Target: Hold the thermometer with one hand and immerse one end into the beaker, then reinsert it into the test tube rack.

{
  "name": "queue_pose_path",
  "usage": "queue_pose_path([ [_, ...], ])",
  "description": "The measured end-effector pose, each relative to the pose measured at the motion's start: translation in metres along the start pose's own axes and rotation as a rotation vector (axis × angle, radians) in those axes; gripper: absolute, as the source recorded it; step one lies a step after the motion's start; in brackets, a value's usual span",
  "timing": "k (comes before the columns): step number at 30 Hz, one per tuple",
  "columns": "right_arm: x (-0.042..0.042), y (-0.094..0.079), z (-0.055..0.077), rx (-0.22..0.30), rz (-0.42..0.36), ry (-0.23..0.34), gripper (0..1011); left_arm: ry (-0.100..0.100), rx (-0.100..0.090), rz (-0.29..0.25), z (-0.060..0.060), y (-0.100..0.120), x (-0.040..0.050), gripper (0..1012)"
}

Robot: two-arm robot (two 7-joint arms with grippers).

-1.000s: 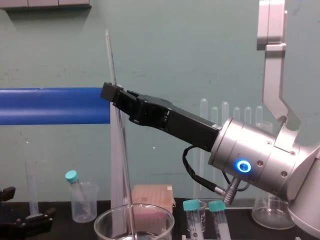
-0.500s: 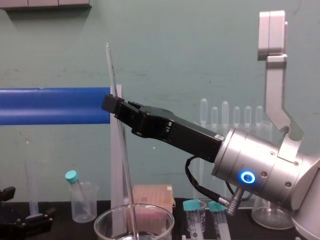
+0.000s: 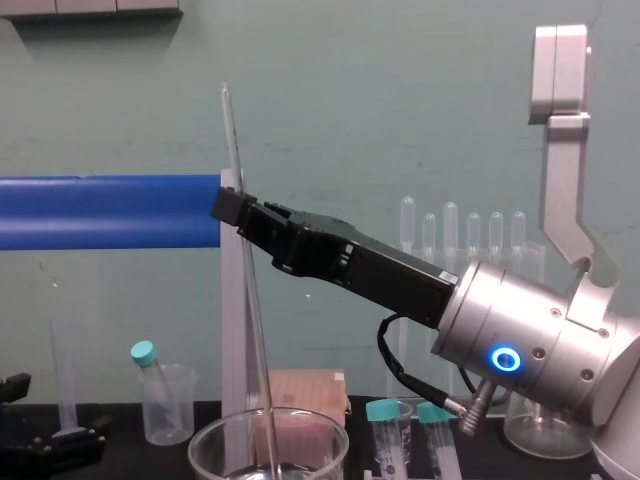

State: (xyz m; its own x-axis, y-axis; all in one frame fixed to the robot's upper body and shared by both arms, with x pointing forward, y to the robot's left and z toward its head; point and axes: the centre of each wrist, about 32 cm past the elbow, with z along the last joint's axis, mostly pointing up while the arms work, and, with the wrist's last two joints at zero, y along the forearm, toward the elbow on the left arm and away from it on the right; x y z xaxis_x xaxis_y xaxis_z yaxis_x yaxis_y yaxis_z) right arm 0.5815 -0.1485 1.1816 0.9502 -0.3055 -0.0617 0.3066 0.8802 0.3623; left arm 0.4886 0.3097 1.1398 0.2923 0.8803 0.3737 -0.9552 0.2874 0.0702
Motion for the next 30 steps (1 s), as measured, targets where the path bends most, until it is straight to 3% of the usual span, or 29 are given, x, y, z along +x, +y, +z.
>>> queue_pose_path([
  [30,0.0002,0.0008,0.0004,0.001,-0.001,0.000,57,0.000,0.000,0.000,0.0000,0.0000,0.0000,1008],
])
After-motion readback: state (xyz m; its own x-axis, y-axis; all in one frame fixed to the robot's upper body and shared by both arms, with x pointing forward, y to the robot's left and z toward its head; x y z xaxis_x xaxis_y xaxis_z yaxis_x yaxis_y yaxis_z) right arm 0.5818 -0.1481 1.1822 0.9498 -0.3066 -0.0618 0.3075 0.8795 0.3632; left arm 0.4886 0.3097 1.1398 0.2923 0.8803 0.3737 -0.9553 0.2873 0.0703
